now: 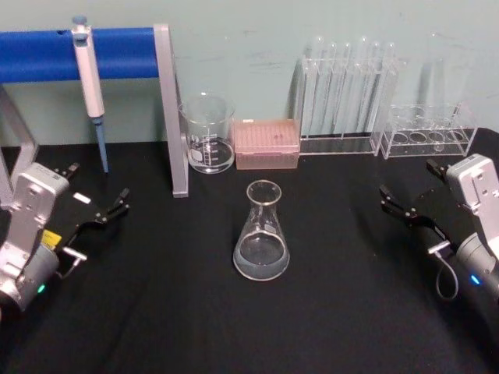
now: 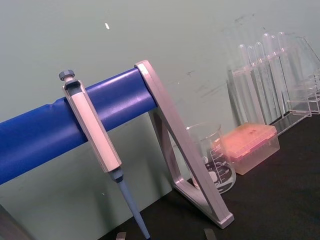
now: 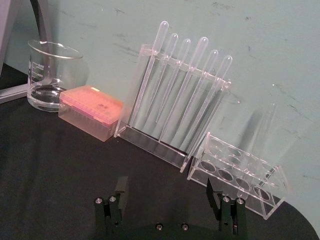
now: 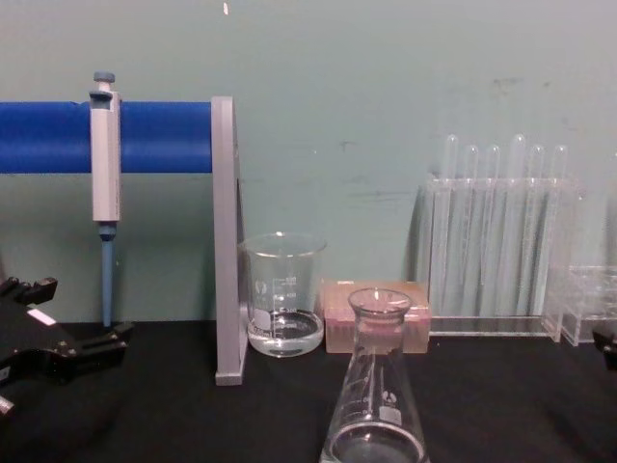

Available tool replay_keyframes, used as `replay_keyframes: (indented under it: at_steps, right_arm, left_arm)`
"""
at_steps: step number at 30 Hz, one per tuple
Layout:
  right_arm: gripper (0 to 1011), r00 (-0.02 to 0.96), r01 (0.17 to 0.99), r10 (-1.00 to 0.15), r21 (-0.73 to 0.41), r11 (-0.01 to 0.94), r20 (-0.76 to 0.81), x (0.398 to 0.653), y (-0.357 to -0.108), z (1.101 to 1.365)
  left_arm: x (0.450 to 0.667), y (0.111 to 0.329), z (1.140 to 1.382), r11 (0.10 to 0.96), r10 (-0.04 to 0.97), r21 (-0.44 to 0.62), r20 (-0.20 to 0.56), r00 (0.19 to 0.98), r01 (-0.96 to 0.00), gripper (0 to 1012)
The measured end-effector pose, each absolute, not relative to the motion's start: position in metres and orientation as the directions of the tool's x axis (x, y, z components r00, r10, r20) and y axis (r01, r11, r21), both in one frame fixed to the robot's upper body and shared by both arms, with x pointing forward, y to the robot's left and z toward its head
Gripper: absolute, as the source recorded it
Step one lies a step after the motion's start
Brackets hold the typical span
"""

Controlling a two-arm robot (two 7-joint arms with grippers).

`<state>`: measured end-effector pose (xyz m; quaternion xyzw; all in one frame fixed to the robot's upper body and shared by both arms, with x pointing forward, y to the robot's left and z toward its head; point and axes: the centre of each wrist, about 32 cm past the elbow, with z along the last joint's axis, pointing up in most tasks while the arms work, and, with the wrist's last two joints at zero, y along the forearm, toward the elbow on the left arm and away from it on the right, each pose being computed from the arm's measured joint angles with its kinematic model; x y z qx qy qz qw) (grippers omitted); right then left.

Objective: Grasp the erlenmeyer flask with one hand, shake it three times, then place it back.

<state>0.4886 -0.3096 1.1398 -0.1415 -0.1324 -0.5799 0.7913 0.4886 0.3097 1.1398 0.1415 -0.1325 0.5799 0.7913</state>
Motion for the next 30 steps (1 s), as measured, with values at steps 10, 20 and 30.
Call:
replay_keyframes:
  at_steps: [10, 20, 30]
  right_arm:
    - [1000, 0.292, 0.955, -0.880, -0.070, 0.287, 0.374, 0.4886, -0.3097, 1.1398]
    - [1000, 0.292, 0.955, -0.880, -0.070, 0.287, 0.374, 0.4886, -0.3096, 1.1398]
    - [1000, 0.292, 0.955, -0.880, -0.070, 0.287, 0.374, 0.4886, -0.3097, 1.1398]
  left_arm:
    - [0.4886, 0.3096, 1.1398, 0.287, 0.880, 0.070, 0.374, 0.292, -0.955, 1001]
    - [0.4886, 0.3097, 1.1398, 0.287, 0.880, 0.070, 0.374, 0.292, -0.955, 1001]
    - [0.4886, 0.3097, 1.1398, 0.287, 0.880, 0.070, 0.374, 0.292, -0.955, 1001]
